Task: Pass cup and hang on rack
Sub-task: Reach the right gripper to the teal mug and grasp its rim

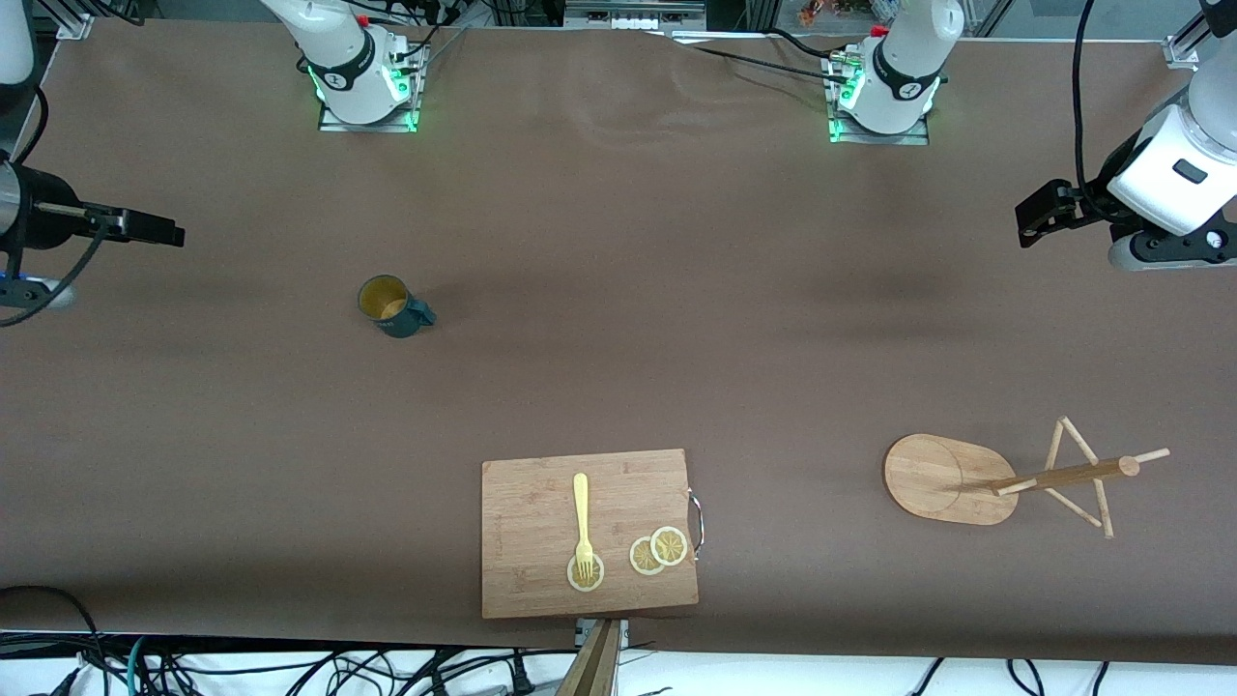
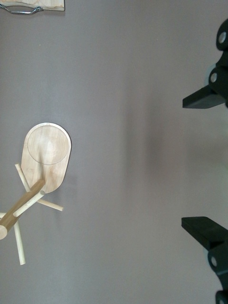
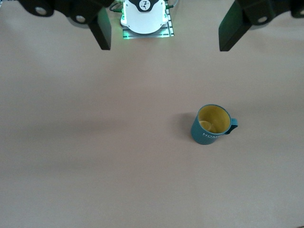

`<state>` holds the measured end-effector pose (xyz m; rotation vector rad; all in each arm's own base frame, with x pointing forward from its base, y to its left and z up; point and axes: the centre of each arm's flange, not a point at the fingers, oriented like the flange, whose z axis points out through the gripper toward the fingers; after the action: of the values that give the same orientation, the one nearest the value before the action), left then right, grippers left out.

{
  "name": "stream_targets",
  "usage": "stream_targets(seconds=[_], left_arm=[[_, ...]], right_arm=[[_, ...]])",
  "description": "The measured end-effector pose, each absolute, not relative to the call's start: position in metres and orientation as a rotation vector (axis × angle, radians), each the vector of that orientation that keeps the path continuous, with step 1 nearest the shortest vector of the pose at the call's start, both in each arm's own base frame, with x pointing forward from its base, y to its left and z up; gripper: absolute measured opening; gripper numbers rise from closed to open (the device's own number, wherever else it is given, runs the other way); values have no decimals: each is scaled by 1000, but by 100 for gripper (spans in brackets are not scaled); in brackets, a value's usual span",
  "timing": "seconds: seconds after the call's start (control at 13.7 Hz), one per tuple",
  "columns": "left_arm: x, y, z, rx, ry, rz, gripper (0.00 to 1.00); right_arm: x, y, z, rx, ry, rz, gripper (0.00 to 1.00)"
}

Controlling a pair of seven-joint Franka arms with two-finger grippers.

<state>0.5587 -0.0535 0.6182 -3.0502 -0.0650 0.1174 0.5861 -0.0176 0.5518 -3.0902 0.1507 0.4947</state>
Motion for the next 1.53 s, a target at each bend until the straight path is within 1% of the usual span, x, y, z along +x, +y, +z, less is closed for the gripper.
stream_targets(seconds=[0.15,0.51,0.73,0.88,1.02,1.24,1.53], left_arm=[[559,-54,618,-3050,-62,117,100],[559,-55,619,-3051,-61,116,100],[559,-55,619,-3051,-59,115,100],[559,-55,619,-3051,-59,114,100],[559,-55,619,-3051,-58,114,100],[559,-55,619,-3051,-58,114,100],[559,-55,620,-3058,-61,114,100]], right_arm=[[591,-9,525,-3092,128,496,100],[589,13,425,-3091,71,499,100],[572,29,359,-3094,45,480,100],[557,34,327,-3094,51,494,100],[546,42,306,-3097,58,481,100],[533,53,282,-3106,100,419,100],[521,66,262,-3110,178,370,100]])
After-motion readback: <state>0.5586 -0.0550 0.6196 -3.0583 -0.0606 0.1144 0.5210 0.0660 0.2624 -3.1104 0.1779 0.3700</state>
